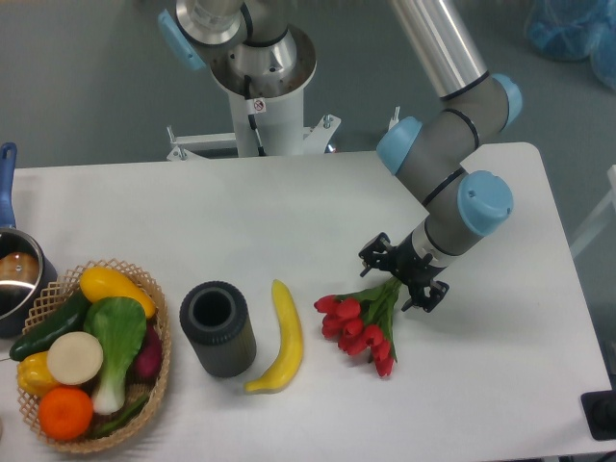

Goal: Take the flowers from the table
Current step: 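Lower the open gripper around the tulip stems near the blooms, then close the gripper on the tulip stems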

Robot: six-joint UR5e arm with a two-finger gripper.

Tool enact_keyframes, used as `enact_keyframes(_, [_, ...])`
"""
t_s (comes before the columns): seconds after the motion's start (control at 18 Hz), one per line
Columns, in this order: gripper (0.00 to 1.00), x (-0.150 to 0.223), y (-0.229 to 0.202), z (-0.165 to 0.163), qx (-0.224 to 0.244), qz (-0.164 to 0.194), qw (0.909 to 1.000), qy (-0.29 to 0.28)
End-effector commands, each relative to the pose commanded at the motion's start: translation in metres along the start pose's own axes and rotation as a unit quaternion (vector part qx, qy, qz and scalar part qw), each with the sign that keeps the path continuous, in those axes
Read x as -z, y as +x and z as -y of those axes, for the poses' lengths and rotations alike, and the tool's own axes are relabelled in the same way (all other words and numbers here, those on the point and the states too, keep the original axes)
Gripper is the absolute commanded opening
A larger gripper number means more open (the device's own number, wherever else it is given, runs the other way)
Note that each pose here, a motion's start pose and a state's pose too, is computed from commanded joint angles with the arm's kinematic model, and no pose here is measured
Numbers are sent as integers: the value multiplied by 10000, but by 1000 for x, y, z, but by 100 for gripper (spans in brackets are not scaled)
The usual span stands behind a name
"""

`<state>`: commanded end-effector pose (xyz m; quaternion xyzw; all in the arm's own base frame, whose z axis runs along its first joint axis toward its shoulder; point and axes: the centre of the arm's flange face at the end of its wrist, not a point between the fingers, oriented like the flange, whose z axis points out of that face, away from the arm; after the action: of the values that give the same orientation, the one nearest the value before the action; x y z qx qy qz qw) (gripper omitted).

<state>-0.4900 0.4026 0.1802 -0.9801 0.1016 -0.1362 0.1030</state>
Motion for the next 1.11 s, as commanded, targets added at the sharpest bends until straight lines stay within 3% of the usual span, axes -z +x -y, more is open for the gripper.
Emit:
enact_keyframes(0.17, [96, 0, 0, 0, 0, -2, 10000, 7])
enact_keyframes(0.28, [82, -1, 0, 0, 10, -7, 10000, -1])
enact_keyframes(0.44, [70, -4, 2, 0, 11, -38, 10000, -9])
enact_keyframes(0.72, [70, -6, 3, 1, -7, -56, 10000, -16])
enact_keyframes(1.11, [56, -6, 2, 0, 1, -56, 10000, -6])
